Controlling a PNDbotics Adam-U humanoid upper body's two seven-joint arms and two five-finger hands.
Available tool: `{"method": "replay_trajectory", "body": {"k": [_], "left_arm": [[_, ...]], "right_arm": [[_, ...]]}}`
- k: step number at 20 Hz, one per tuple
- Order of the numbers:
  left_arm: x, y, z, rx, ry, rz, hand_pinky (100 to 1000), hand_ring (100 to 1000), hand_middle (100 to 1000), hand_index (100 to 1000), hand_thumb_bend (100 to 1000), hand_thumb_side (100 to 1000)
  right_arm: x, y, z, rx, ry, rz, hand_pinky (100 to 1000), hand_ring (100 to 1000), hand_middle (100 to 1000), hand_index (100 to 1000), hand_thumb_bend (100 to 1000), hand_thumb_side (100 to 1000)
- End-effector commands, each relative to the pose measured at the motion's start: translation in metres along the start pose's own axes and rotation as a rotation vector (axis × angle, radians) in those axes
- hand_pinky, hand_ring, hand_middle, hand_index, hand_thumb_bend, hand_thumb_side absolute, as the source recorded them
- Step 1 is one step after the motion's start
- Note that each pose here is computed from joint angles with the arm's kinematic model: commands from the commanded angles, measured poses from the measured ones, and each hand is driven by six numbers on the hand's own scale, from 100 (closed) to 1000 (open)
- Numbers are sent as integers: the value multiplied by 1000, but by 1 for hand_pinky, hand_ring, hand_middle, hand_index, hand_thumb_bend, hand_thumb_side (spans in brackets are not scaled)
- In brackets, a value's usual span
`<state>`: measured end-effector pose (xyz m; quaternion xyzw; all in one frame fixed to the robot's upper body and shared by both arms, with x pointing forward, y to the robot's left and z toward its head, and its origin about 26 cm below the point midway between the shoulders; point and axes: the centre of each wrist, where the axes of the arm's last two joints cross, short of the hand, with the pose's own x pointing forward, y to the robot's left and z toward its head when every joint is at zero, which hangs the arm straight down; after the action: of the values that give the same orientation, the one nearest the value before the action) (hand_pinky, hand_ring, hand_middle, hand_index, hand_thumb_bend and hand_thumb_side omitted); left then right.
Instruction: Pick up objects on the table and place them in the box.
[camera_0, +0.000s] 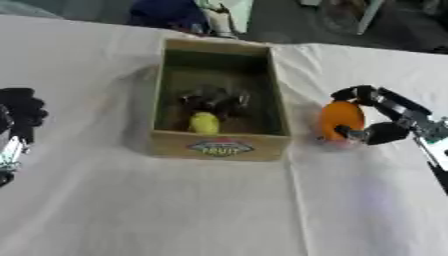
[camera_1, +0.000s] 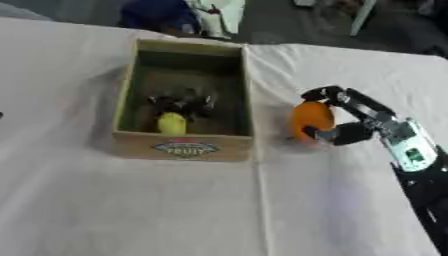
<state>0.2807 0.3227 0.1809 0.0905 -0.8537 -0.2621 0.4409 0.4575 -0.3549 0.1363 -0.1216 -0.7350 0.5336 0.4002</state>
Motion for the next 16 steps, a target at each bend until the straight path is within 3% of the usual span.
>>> {"method": "replay_trajectory", "body": {"k": [1,2,4,6,10,13,16], "left_arm": [[6,3,-2,-5,-22,-17,724,716,684,830,100,356],[6,3,-1,-5,-21,-18,724,716,685,830,100,358],[6,2,-2,-5,-21,-17,724,716,685,830,100,363],[6,2,-1,-7,-19,-16,724,716,685,830,100,368],[5,1,0,-9,-14,-16,728,719,687,832,100,379],[5,1,0,-11,-15,-15,728,720,688,833,100,383],[5,1,1,-14,-13,-13,730,720,689,834,100,389]], "right_arm": [[1,-16,5,256,-142,215,671,791,666,815,391,342],[1,-16,5,272,-130,238,663,774,636,796,386,305],[2,-17,6,287,-107,283,642,730,531,696,350,131],[2,-17,7,264,-94,314,620,695,445,583,297,159],[1,-21,10,83,-102,341,568,627,277,361,170,141],[2,-26,13,-68,-121,356,545,601,227,275,134,117],[7,-35,12,-159,-153,386,537,591,212,256,121,108]]}}
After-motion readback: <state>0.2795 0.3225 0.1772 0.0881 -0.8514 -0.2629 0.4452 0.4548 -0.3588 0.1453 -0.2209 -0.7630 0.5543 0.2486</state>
